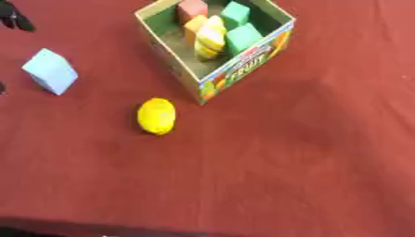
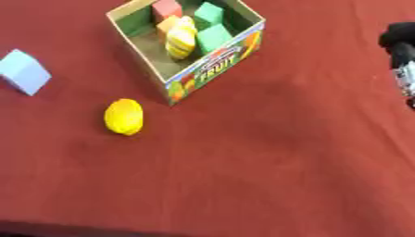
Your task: Pick up objects on the table and place them in the box.
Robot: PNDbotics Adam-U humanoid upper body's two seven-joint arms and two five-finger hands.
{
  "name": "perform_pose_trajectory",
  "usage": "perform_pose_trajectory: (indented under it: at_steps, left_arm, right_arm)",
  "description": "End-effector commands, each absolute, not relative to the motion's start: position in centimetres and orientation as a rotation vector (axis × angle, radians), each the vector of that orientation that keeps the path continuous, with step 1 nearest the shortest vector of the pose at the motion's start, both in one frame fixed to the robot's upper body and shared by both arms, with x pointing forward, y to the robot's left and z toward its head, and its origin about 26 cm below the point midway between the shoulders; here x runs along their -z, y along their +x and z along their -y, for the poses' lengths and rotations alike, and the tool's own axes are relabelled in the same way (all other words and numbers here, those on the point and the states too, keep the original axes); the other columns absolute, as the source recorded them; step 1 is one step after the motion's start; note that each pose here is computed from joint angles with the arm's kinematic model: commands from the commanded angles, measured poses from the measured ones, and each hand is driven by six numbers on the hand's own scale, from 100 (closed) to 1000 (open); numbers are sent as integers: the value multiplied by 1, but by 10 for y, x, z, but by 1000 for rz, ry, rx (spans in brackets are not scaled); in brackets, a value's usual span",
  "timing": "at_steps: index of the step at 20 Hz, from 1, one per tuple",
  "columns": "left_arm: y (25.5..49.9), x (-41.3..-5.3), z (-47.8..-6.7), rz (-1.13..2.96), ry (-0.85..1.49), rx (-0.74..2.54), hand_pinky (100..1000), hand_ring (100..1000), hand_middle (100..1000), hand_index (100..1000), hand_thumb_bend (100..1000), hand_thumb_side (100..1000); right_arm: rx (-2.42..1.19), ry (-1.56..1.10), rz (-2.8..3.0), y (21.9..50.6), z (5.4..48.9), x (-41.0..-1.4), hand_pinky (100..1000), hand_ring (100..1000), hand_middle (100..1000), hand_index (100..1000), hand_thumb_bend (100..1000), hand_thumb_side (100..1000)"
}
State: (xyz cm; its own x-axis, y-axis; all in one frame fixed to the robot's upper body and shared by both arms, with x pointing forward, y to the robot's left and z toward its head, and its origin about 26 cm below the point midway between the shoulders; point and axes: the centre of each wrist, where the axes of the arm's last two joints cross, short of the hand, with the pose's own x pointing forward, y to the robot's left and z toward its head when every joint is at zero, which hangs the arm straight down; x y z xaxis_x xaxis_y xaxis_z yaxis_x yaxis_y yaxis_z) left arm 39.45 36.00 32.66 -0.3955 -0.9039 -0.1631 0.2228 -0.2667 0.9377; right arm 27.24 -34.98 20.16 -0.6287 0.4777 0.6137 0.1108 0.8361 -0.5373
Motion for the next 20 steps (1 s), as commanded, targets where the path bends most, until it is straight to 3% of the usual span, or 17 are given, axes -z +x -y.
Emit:
perform_pose_trajectory:
  at_steps: [1,12,20]
  left_arm:
    - [402,-333,-361,1138,970,1782,861,832,786,875,751,137]
    - [432,-316,-362,1077,970,1783,854,829,777,848,784,100]
    - [441,-307,-374,1077,964,1712,843,816,784,857,739,100]
  right_arm:
    - [-604,-431,2249,272,350,-213,813,779,712,798,100,553]
    - [-575,-402,2288,274,347,-216,802,772,705,791,100,553]
    - [-543,-376,2306,276,343,-217,798,767,699,788,100,553]
